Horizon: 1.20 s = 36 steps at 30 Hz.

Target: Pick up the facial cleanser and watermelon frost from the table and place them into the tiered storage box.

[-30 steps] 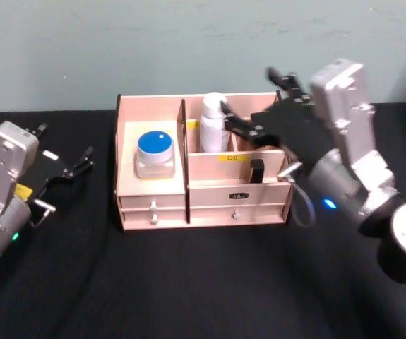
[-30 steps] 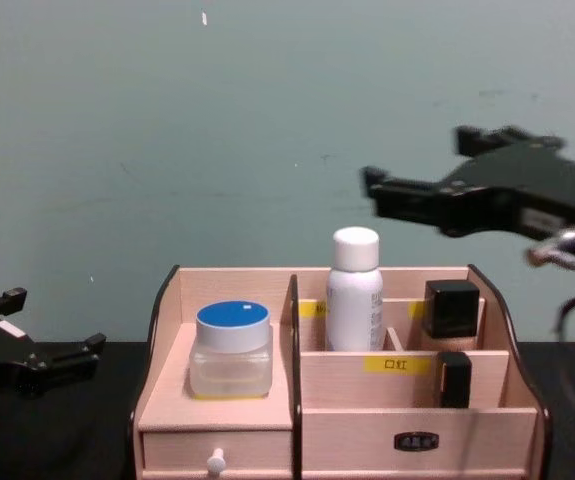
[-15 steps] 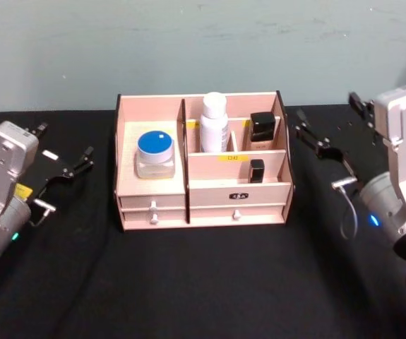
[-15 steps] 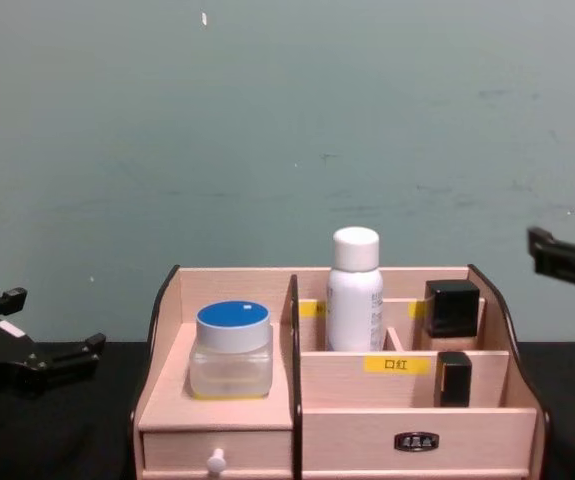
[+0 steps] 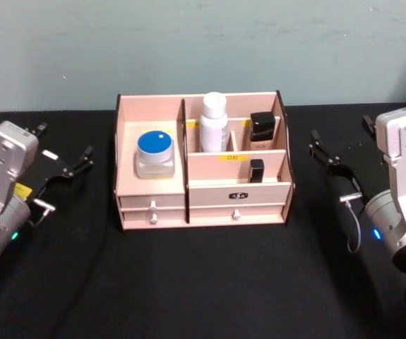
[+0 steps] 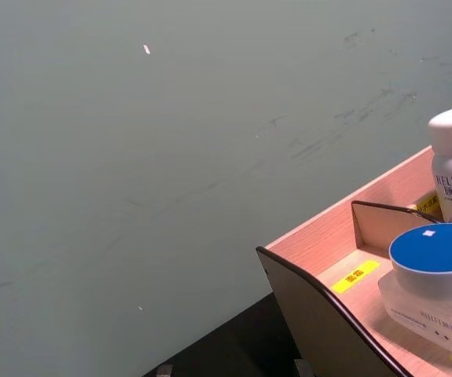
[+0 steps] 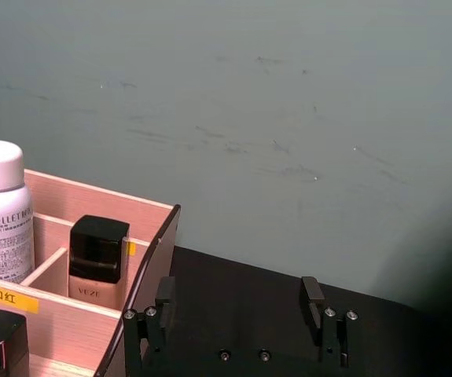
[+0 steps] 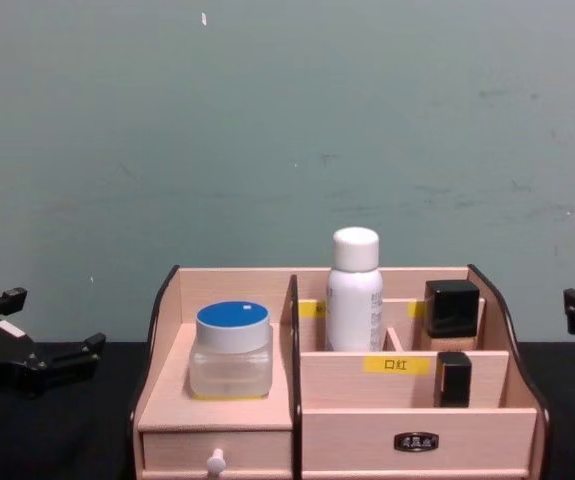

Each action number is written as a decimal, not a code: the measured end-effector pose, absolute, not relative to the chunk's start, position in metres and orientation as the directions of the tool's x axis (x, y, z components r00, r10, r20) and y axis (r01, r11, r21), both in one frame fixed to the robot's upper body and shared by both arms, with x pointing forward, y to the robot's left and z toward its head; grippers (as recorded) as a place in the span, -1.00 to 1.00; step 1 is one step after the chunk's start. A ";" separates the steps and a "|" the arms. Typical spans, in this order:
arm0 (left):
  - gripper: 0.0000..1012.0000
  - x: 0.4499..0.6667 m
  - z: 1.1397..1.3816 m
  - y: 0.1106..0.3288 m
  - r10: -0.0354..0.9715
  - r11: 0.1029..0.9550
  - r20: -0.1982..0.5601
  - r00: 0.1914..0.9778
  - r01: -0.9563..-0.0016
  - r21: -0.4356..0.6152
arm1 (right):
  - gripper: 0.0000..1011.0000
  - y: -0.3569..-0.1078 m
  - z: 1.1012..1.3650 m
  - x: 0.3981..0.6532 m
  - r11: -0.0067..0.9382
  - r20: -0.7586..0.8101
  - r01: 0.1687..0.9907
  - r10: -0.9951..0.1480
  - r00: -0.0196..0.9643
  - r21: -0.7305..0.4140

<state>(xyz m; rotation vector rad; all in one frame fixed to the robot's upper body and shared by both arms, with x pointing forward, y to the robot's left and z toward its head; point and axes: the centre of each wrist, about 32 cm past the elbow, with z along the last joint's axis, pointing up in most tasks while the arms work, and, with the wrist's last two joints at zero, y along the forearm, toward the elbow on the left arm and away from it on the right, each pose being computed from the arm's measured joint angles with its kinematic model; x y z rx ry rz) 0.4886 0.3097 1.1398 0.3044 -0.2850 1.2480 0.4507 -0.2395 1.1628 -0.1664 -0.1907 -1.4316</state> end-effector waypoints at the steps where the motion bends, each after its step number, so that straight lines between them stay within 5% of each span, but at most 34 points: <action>1: 0.98 0.489 1.140 0.310 0.880 0.287 0.374 0.292 -0.955 0.070 | 0.98 -0.239 1.163 0.451 0.132 0.230 0.991 -0.965 0.128 0.001; 36: 0.98 0.489 1.140 0.310 0.880 0.287 0.374 0.292 -0.955 0.070 | 0.98 -0.239 1.166 0.451 0.136 0.230 0.991 -0.964 0.131 0.010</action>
